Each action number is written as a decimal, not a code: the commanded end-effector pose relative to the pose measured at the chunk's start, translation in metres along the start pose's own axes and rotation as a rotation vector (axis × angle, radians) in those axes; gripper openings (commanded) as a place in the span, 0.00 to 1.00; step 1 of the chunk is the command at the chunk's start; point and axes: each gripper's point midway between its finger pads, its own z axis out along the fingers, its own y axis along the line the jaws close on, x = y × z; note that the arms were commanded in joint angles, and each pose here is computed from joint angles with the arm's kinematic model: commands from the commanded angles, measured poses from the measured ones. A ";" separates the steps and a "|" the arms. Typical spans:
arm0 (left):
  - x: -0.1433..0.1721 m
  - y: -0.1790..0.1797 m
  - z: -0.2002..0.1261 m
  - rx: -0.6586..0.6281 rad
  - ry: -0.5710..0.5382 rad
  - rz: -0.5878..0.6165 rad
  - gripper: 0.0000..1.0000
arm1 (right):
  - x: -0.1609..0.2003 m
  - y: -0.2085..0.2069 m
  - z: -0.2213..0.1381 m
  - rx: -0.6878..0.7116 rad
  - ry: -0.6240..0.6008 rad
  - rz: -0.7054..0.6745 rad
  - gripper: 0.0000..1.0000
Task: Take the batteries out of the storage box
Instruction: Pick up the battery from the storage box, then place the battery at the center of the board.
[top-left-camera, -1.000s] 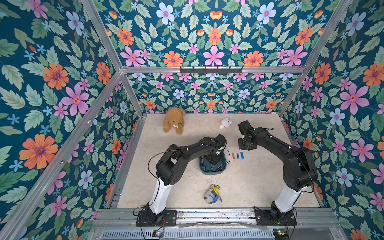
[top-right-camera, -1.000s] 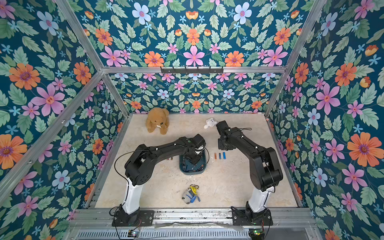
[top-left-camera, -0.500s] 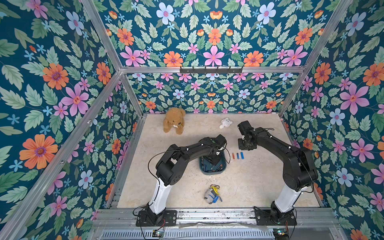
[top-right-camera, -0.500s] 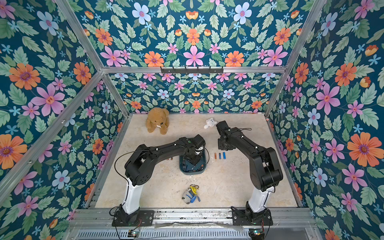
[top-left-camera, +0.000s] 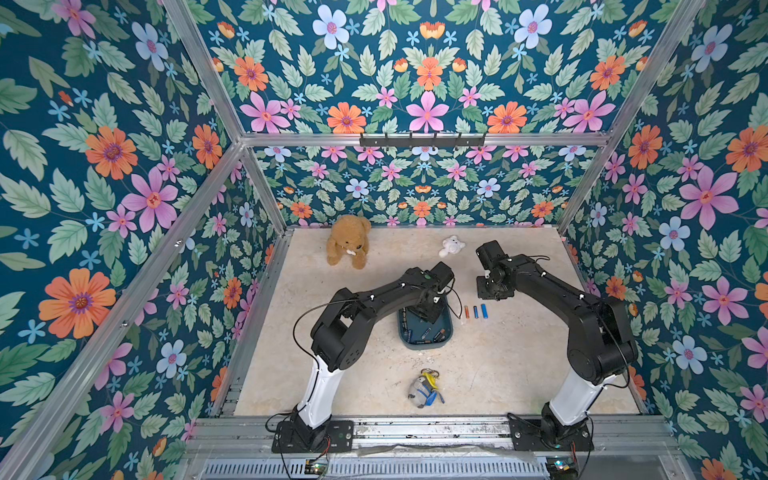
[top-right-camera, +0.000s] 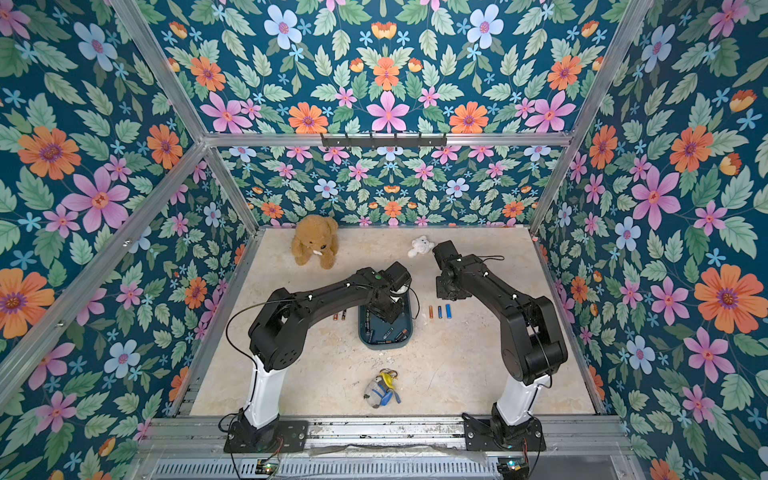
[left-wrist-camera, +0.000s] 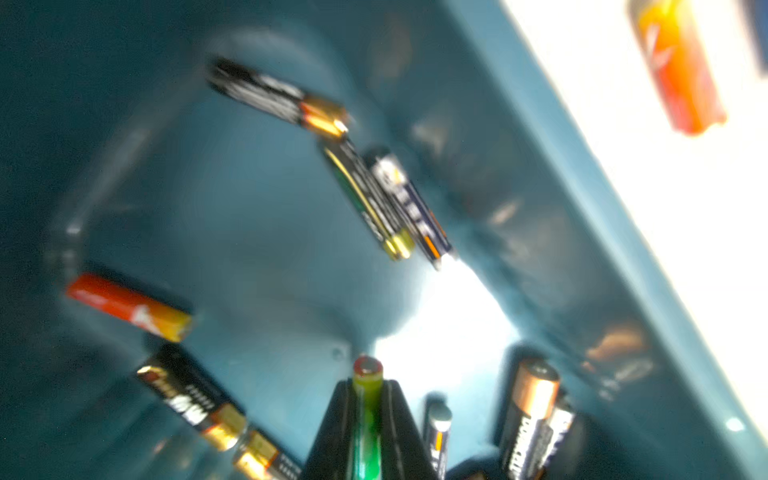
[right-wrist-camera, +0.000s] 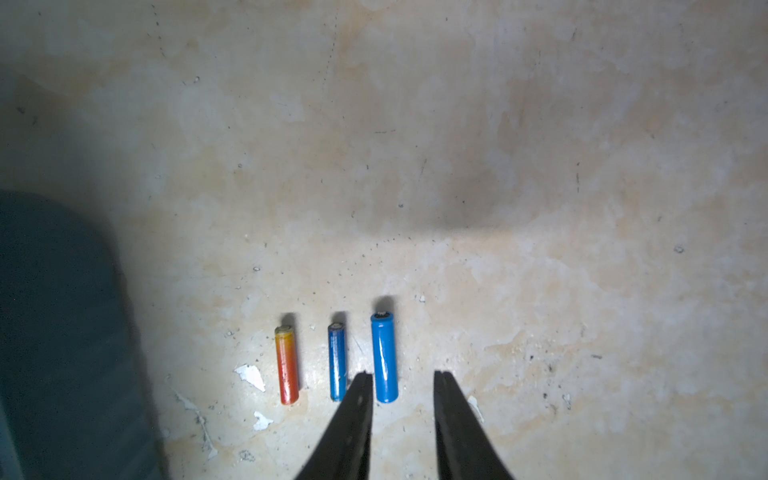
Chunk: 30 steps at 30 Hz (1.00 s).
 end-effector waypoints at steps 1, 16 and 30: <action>-0.002 0.013 -0.016 -0.023 -0.005 -0.083 0.12 | -0.003 0.001 -0.004 -0.004 -0.014 0.008 0.31; 0.000 0.103 -0.080 -0.062 -0.148 -0.439 0.13 | -0.006 0.004 -0.005 -0.021 -0.014 0.010 0.31; 0.072 0.180 -0.074 -0.127 -0.115 -0.629 0.14 | -0.010 0.006 -0.006 -0.023 -0.015 0.007 0.31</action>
